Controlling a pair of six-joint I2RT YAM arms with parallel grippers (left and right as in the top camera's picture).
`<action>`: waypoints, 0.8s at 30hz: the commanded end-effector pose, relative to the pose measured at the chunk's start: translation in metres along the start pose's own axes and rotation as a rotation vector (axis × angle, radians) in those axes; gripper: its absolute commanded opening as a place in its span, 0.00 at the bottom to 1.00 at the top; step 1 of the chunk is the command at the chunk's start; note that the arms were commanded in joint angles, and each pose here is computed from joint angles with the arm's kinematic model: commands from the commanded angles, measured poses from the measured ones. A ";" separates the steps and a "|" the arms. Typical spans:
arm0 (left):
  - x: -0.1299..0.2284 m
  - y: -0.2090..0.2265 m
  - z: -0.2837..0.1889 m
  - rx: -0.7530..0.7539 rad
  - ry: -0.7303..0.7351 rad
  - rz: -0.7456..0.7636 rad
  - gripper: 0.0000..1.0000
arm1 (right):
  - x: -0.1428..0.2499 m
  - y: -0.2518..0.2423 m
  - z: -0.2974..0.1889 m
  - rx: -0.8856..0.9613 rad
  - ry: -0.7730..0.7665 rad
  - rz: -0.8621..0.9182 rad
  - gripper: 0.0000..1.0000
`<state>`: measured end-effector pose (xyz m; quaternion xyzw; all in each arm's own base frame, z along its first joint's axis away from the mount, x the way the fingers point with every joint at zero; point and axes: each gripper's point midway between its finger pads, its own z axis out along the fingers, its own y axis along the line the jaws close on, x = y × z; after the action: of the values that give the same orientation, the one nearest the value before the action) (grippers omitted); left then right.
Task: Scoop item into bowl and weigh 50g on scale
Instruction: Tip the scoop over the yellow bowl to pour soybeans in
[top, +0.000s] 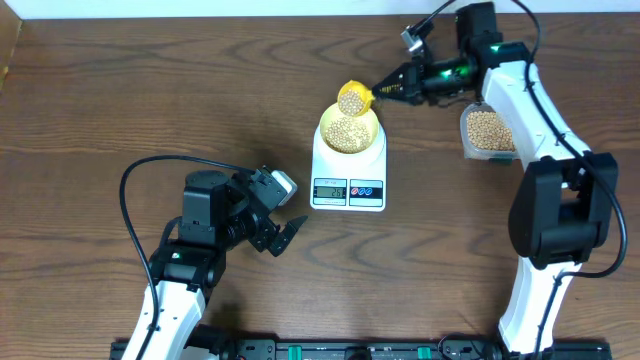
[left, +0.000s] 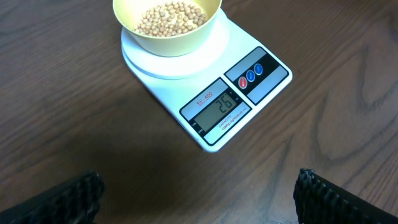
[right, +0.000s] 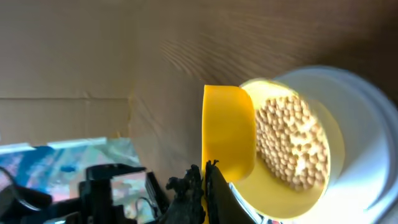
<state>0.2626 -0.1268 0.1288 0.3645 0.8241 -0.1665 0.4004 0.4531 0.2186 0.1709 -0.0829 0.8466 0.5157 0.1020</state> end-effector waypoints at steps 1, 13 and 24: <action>-0.005 0.004 -0.003 -0.019 -0.010 0.004 0.99 | 0.005 0.003 0.010 0.097 0.029 -0.059 0.02; -0.005 0.004 -0.003 -0.019 -0.010 0.004 0.99 | 0.006 0.015 0.013 0.277 0.060 -0.155 0.02; -0.005 0.004 -0.003 -0.019 -0.010 0.004 0.99 | 0.013 0.012 0.017 0.390 0.096 -0.209 0.01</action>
<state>0.2626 -0.1268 0.1288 0.3645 0.8241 -0.1665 0.4004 0.4361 0.2367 0.1644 -0.1472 0.9199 0.3472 0.1076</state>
